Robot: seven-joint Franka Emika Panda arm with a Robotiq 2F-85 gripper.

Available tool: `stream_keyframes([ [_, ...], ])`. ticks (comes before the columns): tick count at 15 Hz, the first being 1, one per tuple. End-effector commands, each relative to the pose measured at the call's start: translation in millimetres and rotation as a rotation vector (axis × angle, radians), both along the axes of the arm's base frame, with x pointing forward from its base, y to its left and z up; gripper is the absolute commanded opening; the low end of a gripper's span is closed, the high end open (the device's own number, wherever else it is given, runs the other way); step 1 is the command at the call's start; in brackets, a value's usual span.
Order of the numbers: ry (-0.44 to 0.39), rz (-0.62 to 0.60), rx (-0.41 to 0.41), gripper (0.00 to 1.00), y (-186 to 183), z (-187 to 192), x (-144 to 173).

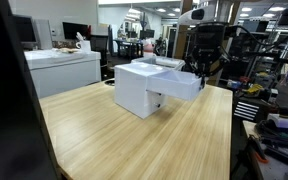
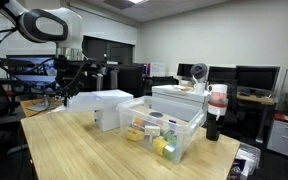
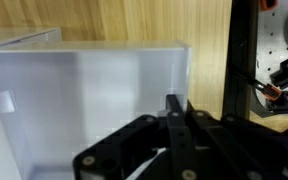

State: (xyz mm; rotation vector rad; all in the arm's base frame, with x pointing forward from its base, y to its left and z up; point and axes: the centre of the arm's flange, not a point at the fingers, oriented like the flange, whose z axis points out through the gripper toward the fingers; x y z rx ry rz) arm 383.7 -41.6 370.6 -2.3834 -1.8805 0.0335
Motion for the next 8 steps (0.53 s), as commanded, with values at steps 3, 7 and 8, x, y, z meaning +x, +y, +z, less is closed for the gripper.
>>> stream_keyframes([
  [3,-0.064,0.026,-0.01,0.01,-15.0,-7.5,0.5],
  [7,-0.081,0.055,-0.007,0.01,-19.9,-9.5,3.0],
  [8,-0.084,0.067,-0.008,0.01,-20.8,-10.4,3.4],
])
